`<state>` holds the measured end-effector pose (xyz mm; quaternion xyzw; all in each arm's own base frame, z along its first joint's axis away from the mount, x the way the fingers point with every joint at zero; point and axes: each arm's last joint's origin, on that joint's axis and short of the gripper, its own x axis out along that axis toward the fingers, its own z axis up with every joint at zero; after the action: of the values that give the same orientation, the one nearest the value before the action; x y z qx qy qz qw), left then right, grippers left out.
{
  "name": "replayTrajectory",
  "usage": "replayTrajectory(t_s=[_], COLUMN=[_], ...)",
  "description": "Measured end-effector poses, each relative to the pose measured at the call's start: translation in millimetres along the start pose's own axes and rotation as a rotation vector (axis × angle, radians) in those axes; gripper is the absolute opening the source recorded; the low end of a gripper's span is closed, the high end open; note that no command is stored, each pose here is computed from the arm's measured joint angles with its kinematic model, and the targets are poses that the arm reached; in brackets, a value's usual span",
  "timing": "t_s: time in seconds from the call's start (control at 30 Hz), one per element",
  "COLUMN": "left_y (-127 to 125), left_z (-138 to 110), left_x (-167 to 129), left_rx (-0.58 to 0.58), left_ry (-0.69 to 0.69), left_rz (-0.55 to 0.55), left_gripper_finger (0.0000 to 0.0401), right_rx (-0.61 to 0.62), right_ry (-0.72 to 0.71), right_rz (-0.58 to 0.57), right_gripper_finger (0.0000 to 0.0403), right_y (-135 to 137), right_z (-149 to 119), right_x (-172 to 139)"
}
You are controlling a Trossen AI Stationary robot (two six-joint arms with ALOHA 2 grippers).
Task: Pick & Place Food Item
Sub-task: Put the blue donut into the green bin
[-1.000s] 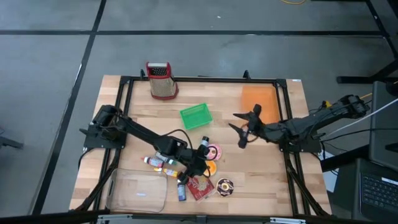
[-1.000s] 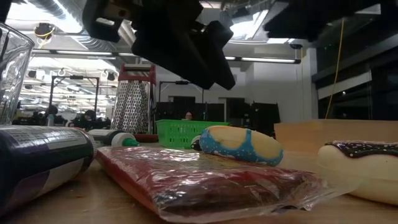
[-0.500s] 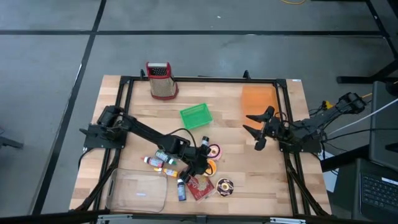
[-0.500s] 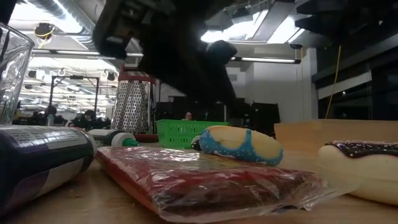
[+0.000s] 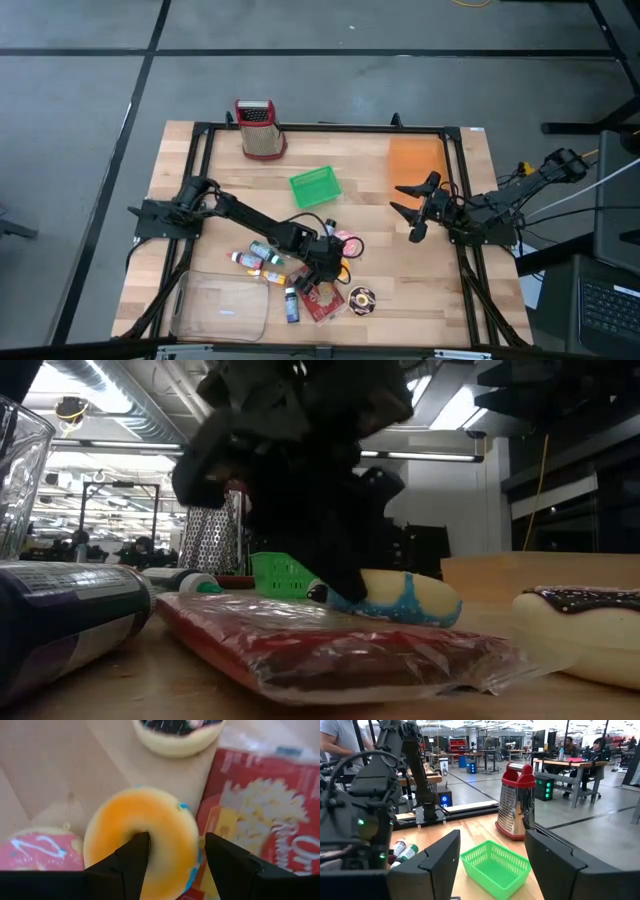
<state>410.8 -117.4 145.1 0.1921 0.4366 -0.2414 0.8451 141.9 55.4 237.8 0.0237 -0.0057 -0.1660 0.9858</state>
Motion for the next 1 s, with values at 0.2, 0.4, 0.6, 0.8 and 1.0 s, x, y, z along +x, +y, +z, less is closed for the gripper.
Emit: replayTrajectory(t_s=[0.2,0.4,0.6,0.8,1.0], left_y=[1.3,2.8,9.0,15.6,26.3], left_z=[-5.7,0.8,16.7,29.3,28.3], left_x=[3.1,-5.6,-17.4,-32.9,-51.6], left_rx=[-0.032,-0.025,-0.027,-0.017,-0.024], left_ry=[0.033,0.011,0.006,0.053,0.17], left_rz=[-0.026,-0.025,-0.015,-0.006,0.035], left_gripper_finger=[0.0169,0.0092,0.0018,0.0018,0.0023], right_rx=[-0.001,-0.001,-0.001,-0.001,-0.001], right_ry=[0.0,0.0,0.0,0.0,0.0], right_rz=[0.0,0.0,0.0,0.0,0.0], right_gripper_finger=[0.0226,0.0226,0.0226,0.0226,0.0226], right_y=[0.0,0.0,0.0,0.0,0.0], right_z=[0.0,0.0,0.0,0.0,0.1], right_x=[0.0,0.0,0.0,0.0,0.0])
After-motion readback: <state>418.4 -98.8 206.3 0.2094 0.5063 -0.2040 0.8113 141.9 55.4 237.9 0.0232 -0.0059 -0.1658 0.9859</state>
